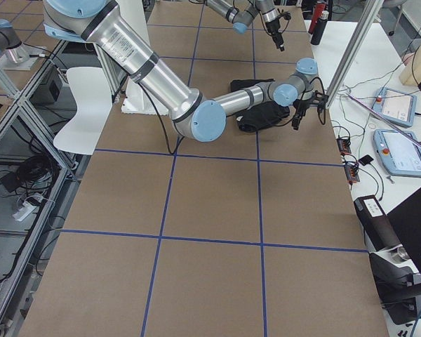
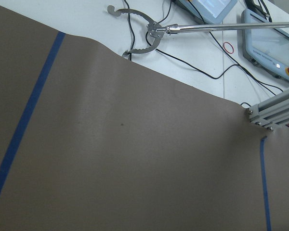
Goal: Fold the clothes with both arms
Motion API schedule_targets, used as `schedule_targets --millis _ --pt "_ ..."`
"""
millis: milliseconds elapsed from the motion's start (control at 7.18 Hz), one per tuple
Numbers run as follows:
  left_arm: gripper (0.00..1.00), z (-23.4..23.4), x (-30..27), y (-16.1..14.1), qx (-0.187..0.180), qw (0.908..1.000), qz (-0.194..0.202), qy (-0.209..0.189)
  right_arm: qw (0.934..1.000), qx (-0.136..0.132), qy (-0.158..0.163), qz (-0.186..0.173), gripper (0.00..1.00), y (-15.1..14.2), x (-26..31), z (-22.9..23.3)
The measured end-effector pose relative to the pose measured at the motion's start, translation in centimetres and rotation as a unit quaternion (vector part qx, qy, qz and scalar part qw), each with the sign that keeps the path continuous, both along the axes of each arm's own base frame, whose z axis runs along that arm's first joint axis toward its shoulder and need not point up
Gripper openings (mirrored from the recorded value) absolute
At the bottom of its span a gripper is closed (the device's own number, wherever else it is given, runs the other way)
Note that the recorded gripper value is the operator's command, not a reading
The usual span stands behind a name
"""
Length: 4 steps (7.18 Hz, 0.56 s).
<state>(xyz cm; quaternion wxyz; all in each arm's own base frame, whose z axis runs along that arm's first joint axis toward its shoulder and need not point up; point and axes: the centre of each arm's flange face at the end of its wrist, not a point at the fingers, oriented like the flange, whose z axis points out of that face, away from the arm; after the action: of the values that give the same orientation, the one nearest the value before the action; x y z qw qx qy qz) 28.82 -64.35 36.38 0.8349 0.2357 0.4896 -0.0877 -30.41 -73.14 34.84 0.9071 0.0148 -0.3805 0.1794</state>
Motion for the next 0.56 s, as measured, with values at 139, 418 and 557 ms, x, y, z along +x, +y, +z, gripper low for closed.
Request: schedule_targets --millis 139,418,557 --pt "1.00 0.8 -3.7 1.6 0.036 0.9975 0.026 -0.056 0.9996 0.012 -0.004 -0.026 1.00 1.5 4.7 3.1" --pt "1.00 5.3 -12.7 5.2 0.078 0.9845 0.084 -0.133 0.9974 0.039 -0.004 -0.061 1.00 4.6 13.8 8.9" --pt "1.00 8.1 -16.7 6.8 0.085 0.9797 0.108 -0.146 0.9949 0.050 0.010 -0.087 1.00 6.3 17.3 10.7"
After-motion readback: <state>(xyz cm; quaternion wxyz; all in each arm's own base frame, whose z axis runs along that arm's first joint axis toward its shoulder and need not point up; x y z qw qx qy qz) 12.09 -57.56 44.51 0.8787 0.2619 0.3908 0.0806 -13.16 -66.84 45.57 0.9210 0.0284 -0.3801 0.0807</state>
